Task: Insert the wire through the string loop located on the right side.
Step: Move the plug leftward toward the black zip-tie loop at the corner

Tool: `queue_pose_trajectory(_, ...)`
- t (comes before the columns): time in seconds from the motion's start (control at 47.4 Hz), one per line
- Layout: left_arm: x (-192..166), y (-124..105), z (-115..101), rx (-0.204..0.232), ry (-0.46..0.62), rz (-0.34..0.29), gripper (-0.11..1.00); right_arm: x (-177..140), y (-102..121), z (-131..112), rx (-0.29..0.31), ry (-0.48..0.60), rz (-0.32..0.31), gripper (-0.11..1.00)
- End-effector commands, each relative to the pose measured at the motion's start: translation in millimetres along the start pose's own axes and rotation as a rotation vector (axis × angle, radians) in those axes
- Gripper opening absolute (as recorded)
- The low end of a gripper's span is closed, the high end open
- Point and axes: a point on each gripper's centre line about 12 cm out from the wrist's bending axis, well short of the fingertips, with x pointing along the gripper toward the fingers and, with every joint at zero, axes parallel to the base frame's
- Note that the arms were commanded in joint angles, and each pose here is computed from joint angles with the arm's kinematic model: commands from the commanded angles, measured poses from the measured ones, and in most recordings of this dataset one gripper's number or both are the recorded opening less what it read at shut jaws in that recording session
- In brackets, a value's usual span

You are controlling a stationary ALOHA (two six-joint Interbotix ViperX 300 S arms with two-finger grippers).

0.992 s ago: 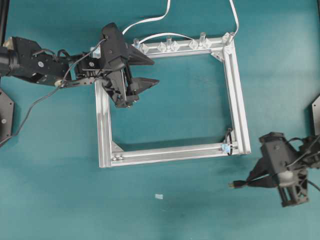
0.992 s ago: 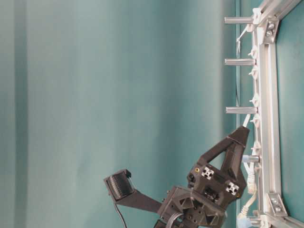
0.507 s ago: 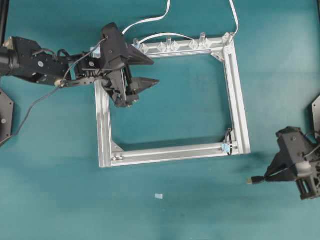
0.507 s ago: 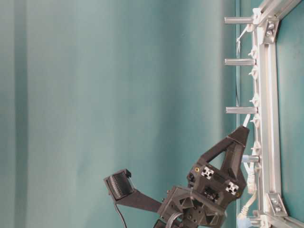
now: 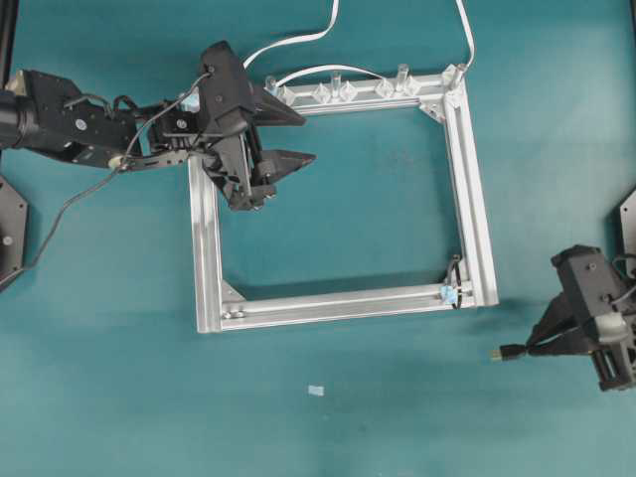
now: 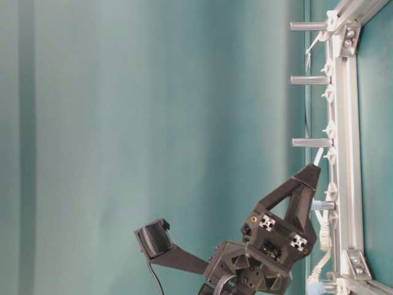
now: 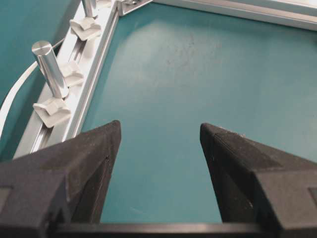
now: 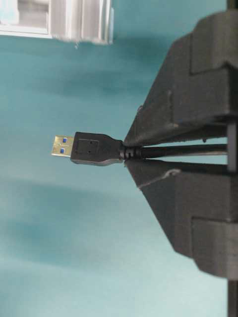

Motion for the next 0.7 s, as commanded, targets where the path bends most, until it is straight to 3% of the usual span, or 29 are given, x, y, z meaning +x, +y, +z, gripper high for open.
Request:
queue_pose_trajectory(0.0, -3, 0, 16, -0.001, -0.048, -0.001, 0.66, -1, 0, 8, 0.004, -0.039, -0.001, 0.12)
queue_pose_trajectory(0.296, -3, 0, 17, -0.001, -0.049, -0.001, 0.66, -2, -20, 8, 0.031, -0.059, -0.062, 0.12)
queue_pose_trajectory(0.676, -3, 0, 17, -0.002, -0.049, -0.002, 0.66, -14, -43, 26, 0.006, -0.142, -0.136, 0.12)
